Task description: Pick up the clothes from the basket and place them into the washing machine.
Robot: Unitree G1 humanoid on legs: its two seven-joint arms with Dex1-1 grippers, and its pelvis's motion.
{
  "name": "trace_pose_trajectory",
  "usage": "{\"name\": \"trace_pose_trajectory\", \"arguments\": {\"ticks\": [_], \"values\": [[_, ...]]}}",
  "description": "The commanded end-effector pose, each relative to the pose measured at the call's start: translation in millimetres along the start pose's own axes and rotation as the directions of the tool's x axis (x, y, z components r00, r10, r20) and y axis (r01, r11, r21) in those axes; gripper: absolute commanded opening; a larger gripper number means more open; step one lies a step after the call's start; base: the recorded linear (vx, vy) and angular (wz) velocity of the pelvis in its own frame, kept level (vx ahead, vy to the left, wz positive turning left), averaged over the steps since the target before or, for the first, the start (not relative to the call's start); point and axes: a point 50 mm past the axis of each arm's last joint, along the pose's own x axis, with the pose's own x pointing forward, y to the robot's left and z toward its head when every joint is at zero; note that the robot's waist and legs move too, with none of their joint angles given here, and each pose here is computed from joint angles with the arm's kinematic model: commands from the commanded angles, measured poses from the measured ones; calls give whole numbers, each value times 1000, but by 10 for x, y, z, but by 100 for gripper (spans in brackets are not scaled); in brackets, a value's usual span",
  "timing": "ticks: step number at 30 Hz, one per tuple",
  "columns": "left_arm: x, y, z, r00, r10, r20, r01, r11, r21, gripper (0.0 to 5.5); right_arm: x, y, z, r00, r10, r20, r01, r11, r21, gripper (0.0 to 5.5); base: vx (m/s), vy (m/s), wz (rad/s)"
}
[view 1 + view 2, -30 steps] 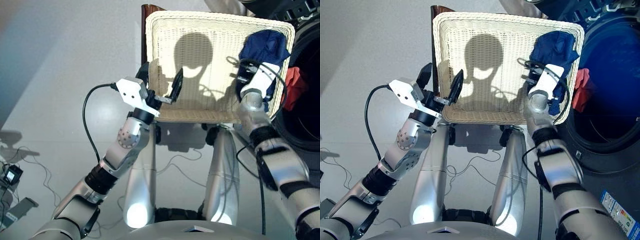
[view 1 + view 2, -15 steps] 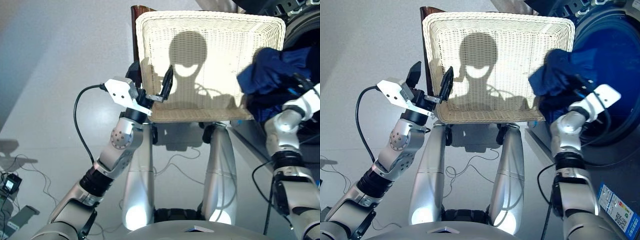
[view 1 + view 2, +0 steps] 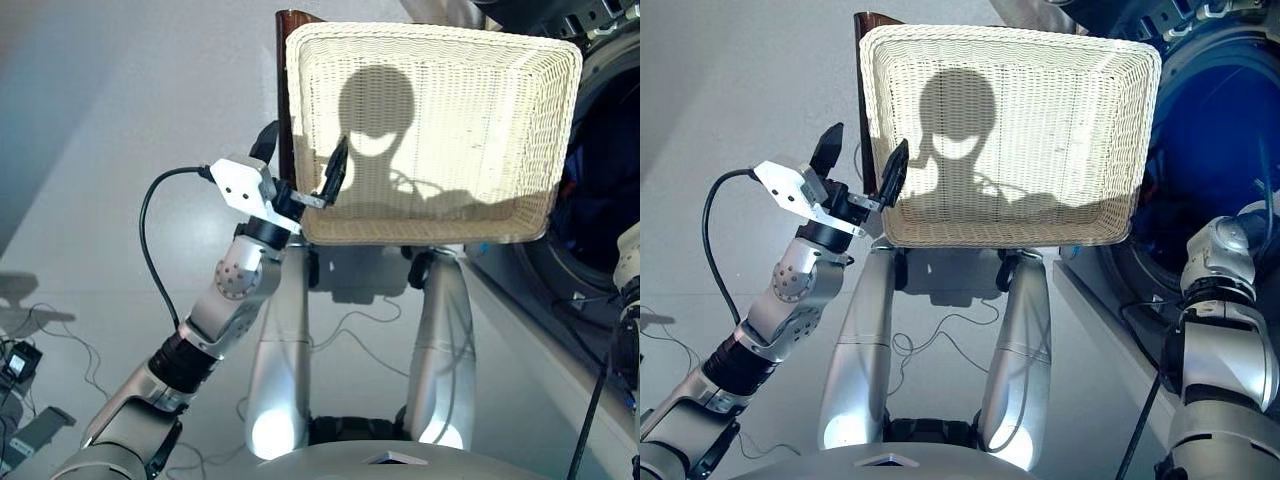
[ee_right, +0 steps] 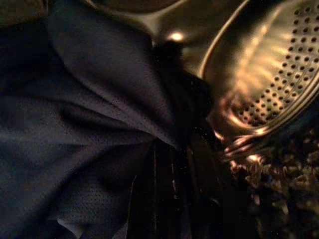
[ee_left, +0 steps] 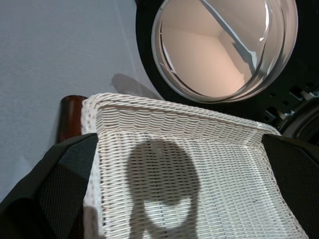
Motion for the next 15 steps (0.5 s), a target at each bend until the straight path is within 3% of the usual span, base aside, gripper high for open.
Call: {"name": "trace_pose_trajectory", "arguments": {"ticks": [1,7,15], "values": [[-26,-198,295,984,-73,160,84,995,-63,550,450,-673,902,951,-217,221,207,976,67,0,0,0,0],[-20,-194,334,983,-74,169,83,995,-49,550,487,-776,1142,925,-309,220,282,948,146,0,0,0,0],[-12,-197,330,983,-74,169,84,995,-48,550,467,-712,1111,930,-287,230,265,956,122,0,0,0,0]]}}
